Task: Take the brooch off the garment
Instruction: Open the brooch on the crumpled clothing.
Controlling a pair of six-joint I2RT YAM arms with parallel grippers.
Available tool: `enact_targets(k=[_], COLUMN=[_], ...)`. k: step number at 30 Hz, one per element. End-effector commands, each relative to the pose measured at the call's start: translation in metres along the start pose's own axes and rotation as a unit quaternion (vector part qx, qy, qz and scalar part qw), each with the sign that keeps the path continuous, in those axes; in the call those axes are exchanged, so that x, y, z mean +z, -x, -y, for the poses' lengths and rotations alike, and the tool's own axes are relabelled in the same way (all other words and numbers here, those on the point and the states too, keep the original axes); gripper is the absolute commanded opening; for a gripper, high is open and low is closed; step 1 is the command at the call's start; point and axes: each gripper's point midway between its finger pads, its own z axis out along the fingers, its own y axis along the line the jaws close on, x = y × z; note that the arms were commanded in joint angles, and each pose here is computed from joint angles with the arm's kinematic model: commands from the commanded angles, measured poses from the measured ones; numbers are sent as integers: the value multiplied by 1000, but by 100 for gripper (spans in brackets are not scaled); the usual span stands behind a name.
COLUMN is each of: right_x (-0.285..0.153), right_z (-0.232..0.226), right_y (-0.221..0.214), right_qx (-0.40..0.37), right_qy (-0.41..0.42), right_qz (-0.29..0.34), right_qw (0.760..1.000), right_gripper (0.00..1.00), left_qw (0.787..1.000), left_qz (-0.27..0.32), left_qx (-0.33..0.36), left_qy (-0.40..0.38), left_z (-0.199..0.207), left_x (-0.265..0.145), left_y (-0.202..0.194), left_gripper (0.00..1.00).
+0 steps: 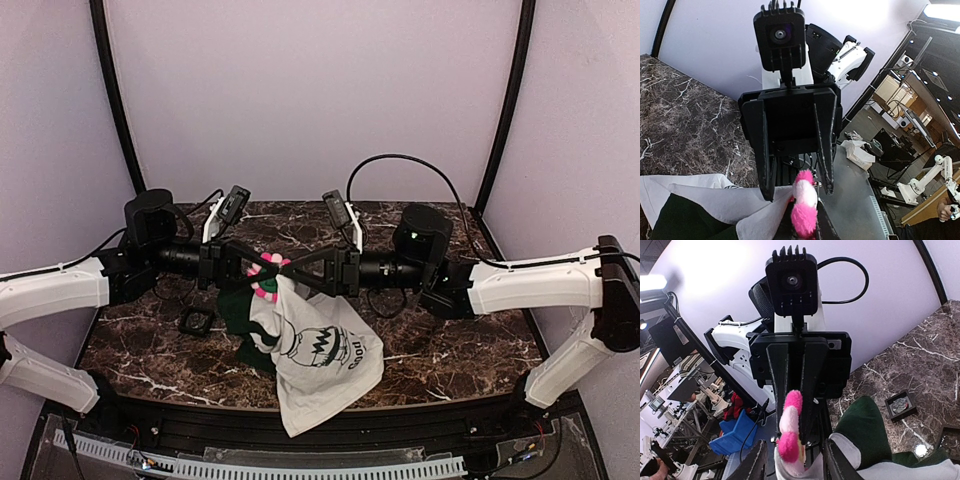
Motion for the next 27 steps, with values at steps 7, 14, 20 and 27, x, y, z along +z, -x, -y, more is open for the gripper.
enact_targets(k=[7,14,20,27], right_x=[8,11,12,11], right_z=[-7,-6,-5,1], right_y=[-6,-11,-11,-13], right_qx=[-5,1,3,14], right_qy=[14,16,16,5], right_qz=[3,1,5,9], right_qw=[1000,1000,1000,1000], right_gripper=[34,28,19,3], left_qw=[1000,1000,1000,1000], left_qz=[13,13,14,13], left_qx=[20,20,21,22], left_qy=[-11,-10,-12,-14], left_z=[8,8,9,10], left_x=[-2,-2,-2,-2], left_y=[7,7,7,7], left_gripper=[1,1,1,1])
